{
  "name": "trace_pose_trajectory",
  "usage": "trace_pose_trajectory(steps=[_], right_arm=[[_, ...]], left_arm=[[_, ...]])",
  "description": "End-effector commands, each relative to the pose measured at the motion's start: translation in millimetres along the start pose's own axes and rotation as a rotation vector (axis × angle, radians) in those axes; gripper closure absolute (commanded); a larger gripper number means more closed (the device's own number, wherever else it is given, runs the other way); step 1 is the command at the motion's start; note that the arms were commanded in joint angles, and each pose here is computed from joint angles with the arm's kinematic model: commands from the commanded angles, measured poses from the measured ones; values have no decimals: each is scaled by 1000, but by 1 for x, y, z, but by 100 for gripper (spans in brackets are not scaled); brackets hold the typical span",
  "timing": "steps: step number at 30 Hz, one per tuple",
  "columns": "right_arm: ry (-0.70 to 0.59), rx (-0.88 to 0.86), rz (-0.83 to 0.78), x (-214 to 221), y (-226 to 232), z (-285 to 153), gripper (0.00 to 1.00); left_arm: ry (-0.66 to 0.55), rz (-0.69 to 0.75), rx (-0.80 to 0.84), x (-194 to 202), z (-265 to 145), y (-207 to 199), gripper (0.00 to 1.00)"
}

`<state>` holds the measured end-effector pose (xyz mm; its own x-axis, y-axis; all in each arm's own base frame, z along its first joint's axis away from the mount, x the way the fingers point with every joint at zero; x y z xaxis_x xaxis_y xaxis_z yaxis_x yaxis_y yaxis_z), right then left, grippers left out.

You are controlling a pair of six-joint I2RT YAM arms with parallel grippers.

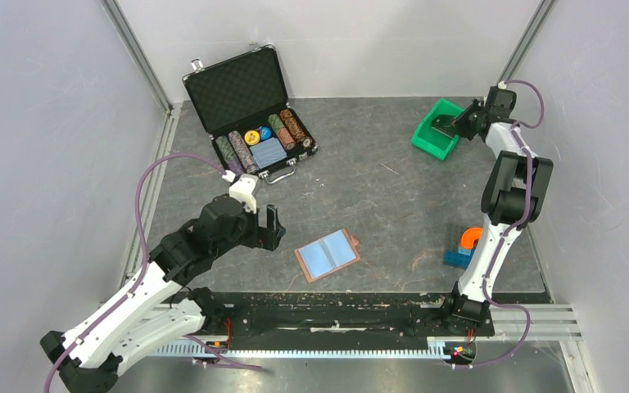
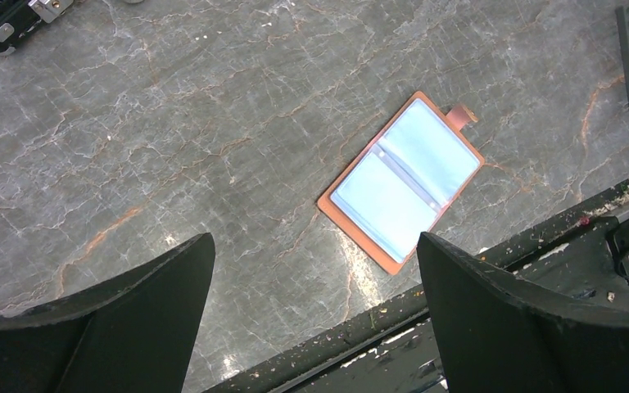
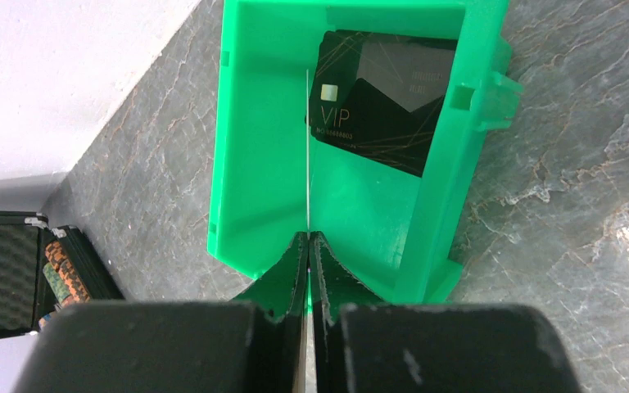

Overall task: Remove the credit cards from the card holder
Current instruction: Place the credit card in the storage box.

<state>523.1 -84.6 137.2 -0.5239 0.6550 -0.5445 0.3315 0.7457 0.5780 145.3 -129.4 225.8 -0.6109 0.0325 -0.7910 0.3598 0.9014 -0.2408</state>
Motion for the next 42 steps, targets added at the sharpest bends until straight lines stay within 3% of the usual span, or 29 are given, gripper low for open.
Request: trace_pose_trajectory(steps=[1,31,34,42], right_arm=[[-88,-36,-6,-26,12,4,100],[-122,4,76,-29,-8,28,100],[-122,8,85,-29,-10,28,93],[-161,4,100,-44,-7,14,86]], left_arm=[[-22,48,-24,-3,0,5,0],[-11,48,-30,-3,6,4,0],[-15,47,-33,-3,5,4,0],[-14,45,-32,-3,5,4,0]])
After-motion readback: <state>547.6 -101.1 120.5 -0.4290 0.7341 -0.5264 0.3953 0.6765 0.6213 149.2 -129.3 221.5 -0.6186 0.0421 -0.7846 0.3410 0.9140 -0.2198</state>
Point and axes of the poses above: each gripper's point midway between its finger pads, its own z axis out along the fingers, its own y axis along the line the jaws close on, x = y × z, the point moved 6 cm from there along -z, back along the fingers, and after that the axes turned 1 degree about -z, right-handed, at the moved point
